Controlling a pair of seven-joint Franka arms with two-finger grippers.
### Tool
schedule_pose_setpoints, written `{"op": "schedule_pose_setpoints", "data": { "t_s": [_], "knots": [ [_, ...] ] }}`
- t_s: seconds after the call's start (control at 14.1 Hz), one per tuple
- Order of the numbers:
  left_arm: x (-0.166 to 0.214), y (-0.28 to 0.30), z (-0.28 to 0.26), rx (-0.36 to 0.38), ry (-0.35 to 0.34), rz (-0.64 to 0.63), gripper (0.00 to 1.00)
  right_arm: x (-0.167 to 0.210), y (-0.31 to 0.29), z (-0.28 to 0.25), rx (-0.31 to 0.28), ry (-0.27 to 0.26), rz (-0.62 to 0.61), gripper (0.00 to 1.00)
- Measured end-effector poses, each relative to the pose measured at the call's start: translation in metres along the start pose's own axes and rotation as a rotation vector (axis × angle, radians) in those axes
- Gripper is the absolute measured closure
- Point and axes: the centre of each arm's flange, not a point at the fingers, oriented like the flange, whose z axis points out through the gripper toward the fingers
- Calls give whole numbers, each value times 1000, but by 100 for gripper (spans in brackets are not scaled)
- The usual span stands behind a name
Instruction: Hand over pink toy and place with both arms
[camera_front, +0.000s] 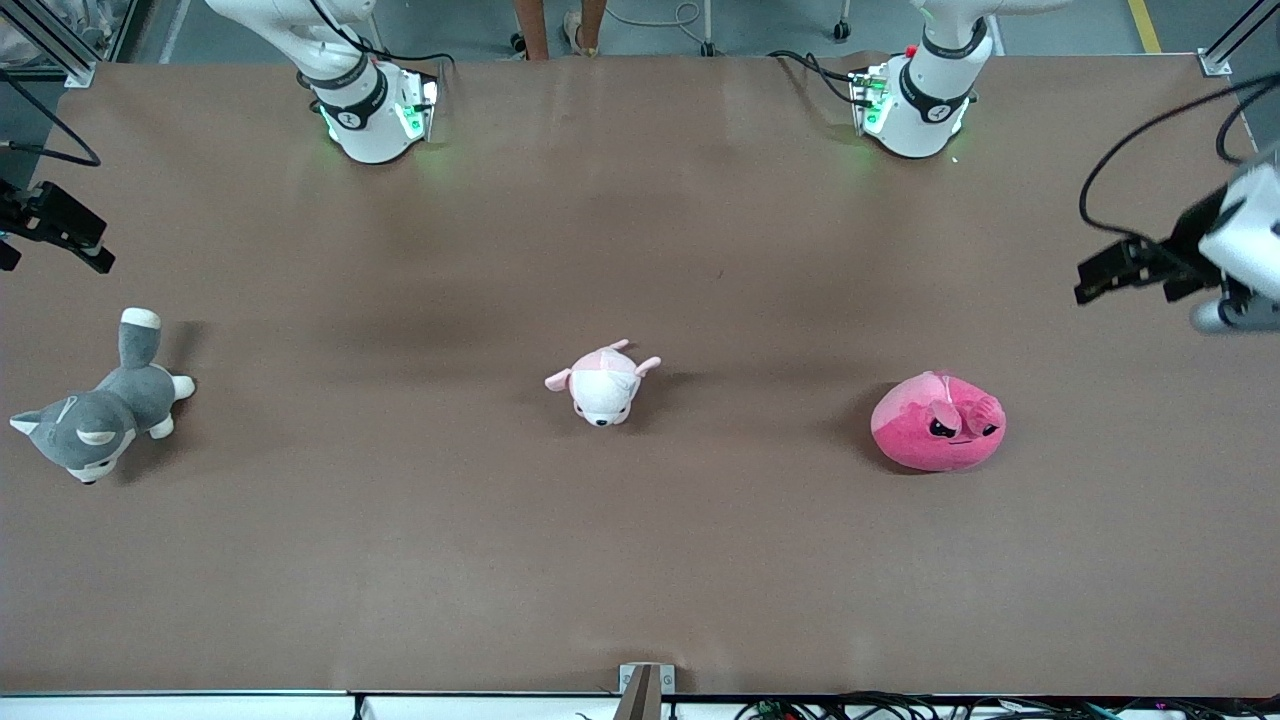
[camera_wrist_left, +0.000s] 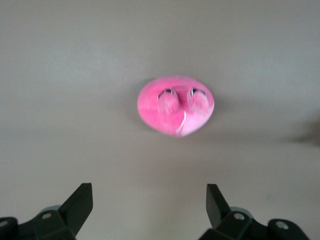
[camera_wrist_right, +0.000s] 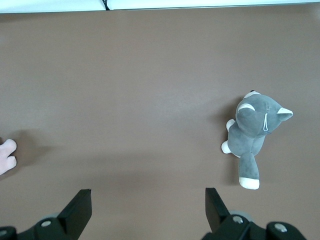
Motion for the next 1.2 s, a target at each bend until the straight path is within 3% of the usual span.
{"op": "schedule_pose_setpoints", "data": {
  "t_s": [0.28, 0.71, 0.92, 1.06, 1.2],
  "knots": [
    [32, -10, 80, -24, 49, -28, 0, 5, 0, 12, 0, -20, 0, 0],
    [29, -15, 175, -27, 171, -42, 0, 6, 1, 28, 1, -52, 2, 0],
    [21, -17, 195, -24, 157, -45, 2, 3, 2, 33, 1, -69, 3, 0],
    [20, -16, 200, -25, 149, -43, 16, -3, 2, 29, 2, -96, 3, 0],
    [20, -12, 203, -44, 144, -52, 16, -6, -1, 12, 3, -95, -2, 0]
  ]
}}
